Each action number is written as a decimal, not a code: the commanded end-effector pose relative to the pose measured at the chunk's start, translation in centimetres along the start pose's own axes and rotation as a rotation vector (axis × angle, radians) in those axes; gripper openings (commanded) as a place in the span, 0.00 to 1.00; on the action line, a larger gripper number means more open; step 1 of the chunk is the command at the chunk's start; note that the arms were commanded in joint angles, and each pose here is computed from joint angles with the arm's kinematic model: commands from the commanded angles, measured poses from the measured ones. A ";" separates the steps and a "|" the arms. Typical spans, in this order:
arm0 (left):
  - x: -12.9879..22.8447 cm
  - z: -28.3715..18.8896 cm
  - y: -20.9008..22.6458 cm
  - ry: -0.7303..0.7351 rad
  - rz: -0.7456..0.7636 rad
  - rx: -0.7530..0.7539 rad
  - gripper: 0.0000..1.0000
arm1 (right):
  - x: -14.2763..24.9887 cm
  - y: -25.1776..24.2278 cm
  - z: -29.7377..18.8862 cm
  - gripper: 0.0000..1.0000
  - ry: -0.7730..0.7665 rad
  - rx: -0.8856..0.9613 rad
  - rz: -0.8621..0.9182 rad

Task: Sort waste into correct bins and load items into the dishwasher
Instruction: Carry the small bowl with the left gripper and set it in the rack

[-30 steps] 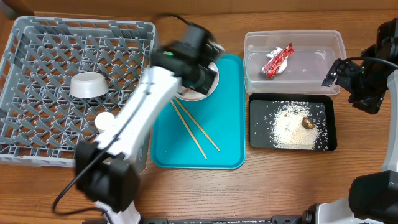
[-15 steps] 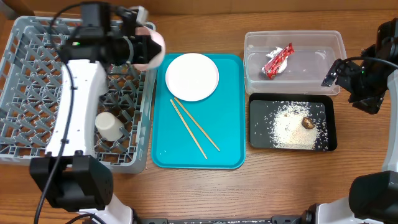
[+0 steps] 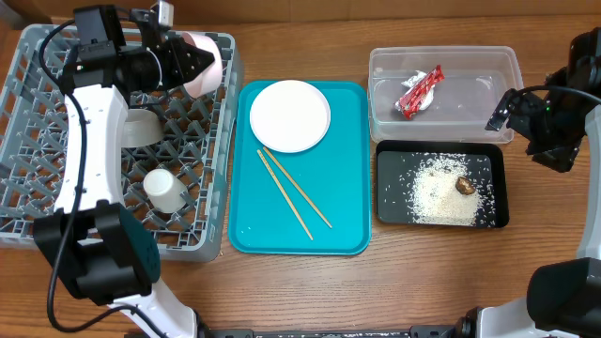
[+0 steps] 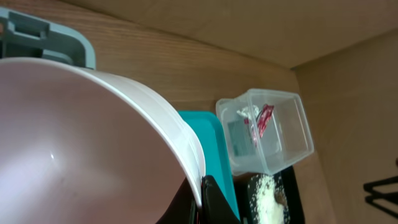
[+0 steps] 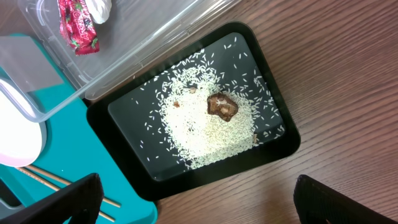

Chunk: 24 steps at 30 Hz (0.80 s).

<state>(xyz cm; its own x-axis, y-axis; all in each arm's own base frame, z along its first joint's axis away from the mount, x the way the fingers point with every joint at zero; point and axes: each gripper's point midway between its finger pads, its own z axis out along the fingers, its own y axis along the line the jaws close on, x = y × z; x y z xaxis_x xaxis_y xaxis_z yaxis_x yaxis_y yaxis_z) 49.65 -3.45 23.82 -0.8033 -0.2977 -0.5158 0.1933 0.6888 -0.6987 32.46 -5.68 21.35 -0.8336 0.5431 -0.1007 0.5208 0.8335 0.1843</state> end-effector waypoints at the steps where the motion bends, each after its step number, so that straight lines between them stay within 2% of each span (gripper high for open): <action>1: -0.6 0.3 0.7 -0.004 -0.079 0.057 0.04 | 0.0 0.0 -0.6 1.00 -0.019 -0.007 0.001; 13: -0.8 1.3 5.7 -0.010 -0.173 0.062 0.04 | 0.0 0.0 -0.6 1.00 -0.018 -0.007 0.001; 24: -1.0 0.4 6.8 -0.026 -0.187 0.059 0.04 | 0.1 0.0 -0.6 1.00 -0.017 -0.007 0.001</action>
<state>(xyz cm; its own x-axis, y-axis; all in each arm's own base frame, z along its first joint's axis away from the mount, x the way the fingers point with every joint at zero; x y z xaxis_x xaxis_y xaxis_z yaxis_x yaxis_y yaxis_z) 52.10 1.79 18.95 -0.8064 -0.4434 -0.3912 0.0511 0.6069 -0.7932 32.46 -5.69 21.35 -0.8334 0.5435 -0.1008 0.5212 0.8334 0.1840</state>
